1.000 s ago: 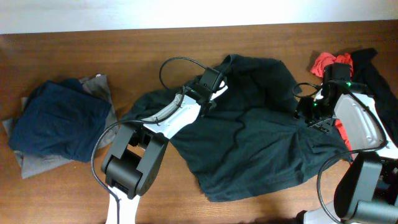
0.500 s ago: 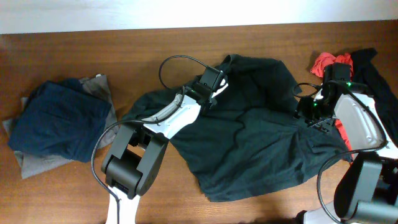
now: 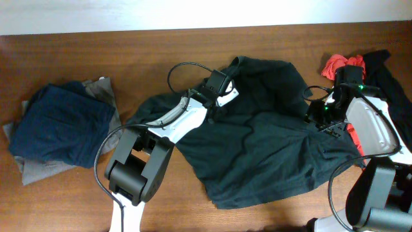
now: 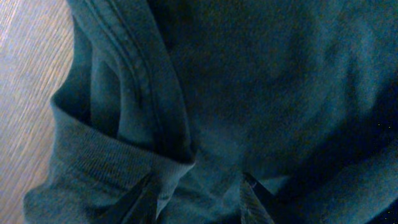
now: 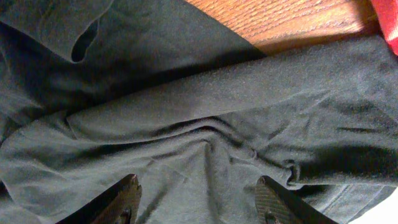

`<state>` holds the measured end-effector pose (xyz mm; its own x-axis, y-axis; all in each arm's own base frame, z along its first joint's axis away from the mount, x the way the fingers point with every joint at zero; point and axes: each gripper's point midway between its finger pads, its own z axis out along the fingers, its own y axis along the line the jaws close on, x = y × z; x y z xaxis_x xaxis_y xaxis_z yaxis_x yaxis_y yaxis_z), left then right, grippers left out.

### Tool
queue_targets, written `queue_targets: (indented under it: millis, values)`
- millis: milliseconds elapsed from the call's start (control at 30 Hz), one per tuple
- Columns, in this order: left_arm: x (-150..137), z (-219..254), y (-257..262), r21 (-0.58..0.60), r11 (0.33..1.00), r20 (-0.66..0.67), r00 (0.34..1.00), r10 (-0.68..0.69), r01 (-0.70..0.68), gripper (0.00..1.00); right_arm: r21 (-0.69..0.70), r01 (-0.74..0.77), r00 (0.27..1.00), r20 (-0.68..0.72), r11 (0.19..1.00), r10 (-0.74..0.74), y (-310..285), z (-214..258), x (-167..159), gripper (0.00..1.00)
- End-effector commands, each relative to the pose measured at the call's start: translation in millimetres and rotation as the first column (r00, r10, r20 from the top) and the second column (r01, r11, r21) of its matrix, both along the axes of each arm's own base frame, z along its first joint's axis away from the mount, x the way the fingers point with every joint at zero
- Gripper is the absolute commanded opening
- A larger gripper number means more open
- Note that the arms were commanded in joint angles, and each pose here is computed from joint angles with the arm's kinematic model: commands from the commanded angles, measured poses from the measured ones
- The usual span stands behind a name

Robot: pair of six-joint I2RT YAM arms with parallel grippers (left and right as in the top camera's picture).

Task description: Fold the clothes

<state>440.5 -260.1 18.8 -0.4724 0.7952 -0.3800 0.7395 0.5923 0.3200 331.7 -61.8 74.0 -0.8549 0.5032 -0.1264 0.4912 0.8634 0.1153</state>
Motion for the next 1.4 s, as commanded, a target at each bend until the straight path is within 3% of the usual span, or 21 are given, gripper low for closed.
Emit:
queue_targets:
  millis: [0,167,400,567,667,733,833,900,967,1033,1167,1367]
  values:
    - [-2,-18,-4,-0.019,1.0,-0.045,0.999,-0.014,0.013,0.36,-0.003,-0.005,1.0,0.017,1.0,0.005,-1,5,4,0.64]
    - [8,-10,6,0.036,0.999,0.014,1.0,0.026,-0.027,0.01,-0.003,-0.005,1.0,0.017,1.0,0.005,-1,5,4,0.64]
    - [45,46,32,0.096,0.968,0.208,0.956,0.207,-0.231,0.01,-0.003,-0.005,1.0,0.016,1.0,0.005,-1,5,4,0.64]
    - [83,119,67,-0.027,0.896,0.371,0.828,0.421,-0.443,0.01,-0.002,-0.005,1.0,0.018,1.0,0.005,-1,5,4,0.64]
    - [102,135,92,-0.091,0.865,0.377,0.787,0.488,-0.493,0.01,-0.002,-0.005,1.0,0.017,1.0,0.005,-1,5,4,0.64]
    - [108,130,104,-0.124,0.866,0.329,0.803,0.497,-0.485,0.0,-0.001,-0.005,1.0,0.017,1.0,0.005,-1,5,4,0.64]
    - [100,108,95,-0.152,0.93,0.164,0.92,0.356,-0.333,0.0,0.002,-0.006,1.0,0.017,1.0,0.006,0,5,4,0.64]
    - [81,96,79,-0.178,0.957,0.05,0.969,0.242,-0.229,0.06,0.002,-0.006,1.0,0.017,1.0,0.006,0,5,4,0.64]
    - [63,88,63,-0.188,0.972,-0.028,0.99,0.139,-0.141,0.19,0.001,-0.006,1.0,0.018,1.0,0.006,-1,5,5,0.64]
    - [46,82,49,-0.177,0.983,-0.071,0.996,0.045,-0.057,0.26,0.001,-0.006,1.0,0.019,1.0,0.006,-1,5,5,0.64]
    - [32,80,25,-0.128,0.99,-0.057,0.996,-0.074,0.066,0.39,0.001,-0.006,1.0,0.018,1.0,0.006,-1,5,5,0.65]
    - [15,71,-4,-0.081,0.989,-0.057,0.99,-0.13,0.125,0.51,0.002,-0.006,1.0,0.015,1.0,0.006,0,5,4,0.64]
